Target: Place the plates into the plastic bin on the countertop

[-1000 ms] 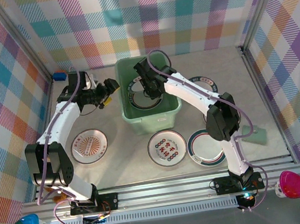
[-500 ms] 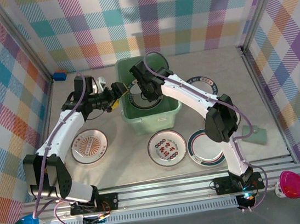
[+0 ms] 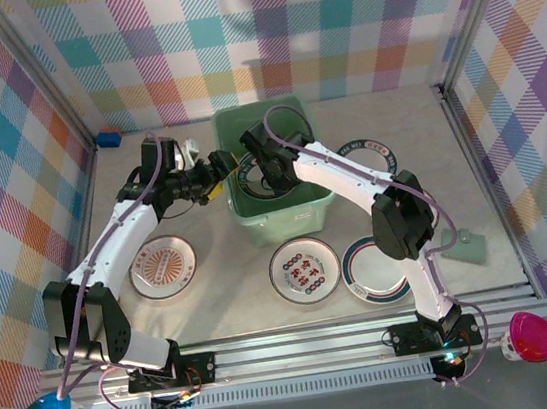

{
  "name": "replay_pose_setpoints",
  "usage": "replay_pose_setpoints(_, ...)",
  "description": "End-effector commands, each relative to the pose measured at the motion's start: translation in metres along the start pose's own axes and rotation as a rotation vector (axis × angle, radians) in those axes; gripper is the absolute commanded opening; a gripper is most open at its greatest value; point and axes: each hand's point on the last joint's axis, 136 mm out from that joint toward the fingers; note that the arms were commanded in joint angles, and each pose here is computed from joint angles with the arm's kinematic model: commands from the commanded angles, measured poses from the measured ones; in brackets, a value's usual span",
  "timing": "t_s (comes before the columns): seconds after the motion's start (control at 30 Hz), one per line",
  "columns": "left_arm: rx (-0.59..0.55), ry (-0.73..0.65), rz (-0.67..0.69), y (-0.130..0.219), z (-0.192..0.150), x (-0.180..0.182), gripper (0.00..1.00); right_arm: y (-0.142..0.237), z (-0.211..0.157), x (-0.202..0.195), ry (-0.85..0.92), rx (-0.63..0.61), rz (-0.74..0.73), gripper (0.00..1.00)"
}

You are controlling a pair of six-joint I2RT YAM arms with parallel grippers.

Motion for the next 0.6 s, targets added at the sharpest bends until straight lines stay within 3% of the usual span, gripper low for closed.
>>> replay_pose_setpoints(0.0, -0.053, -0.084, 0.004, 0.019, 0.011, -0.015, 0.86, -0.004, 0.008, 0.005, -0.049, -0.009, 0.018, 0.00)
replay_pose_setpoints(0.27, -0.124, -0.115, 0.081, 0.044, 0.050, 0.001, 0.86, -0.029, 0.009, 0.003, -0.075, 0.002, 0.026, 0.00)
replay_pose_setpoints(0.57, -0.156, -0.096, 0.158, 0.056, 0.066, 0.029, 0.86, -0.053, 0.003, -0.004, -0.069, 0.032, -0.006, 0.00)
Point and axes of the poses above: each hand's point on the last joint's axis, 136 mm out from that joint toward the fingers, its own y axis back along the fingers, its own x axis along the line the jaws close on, z = x × y, and after that the axes turned 6 degrees about y, right-handed
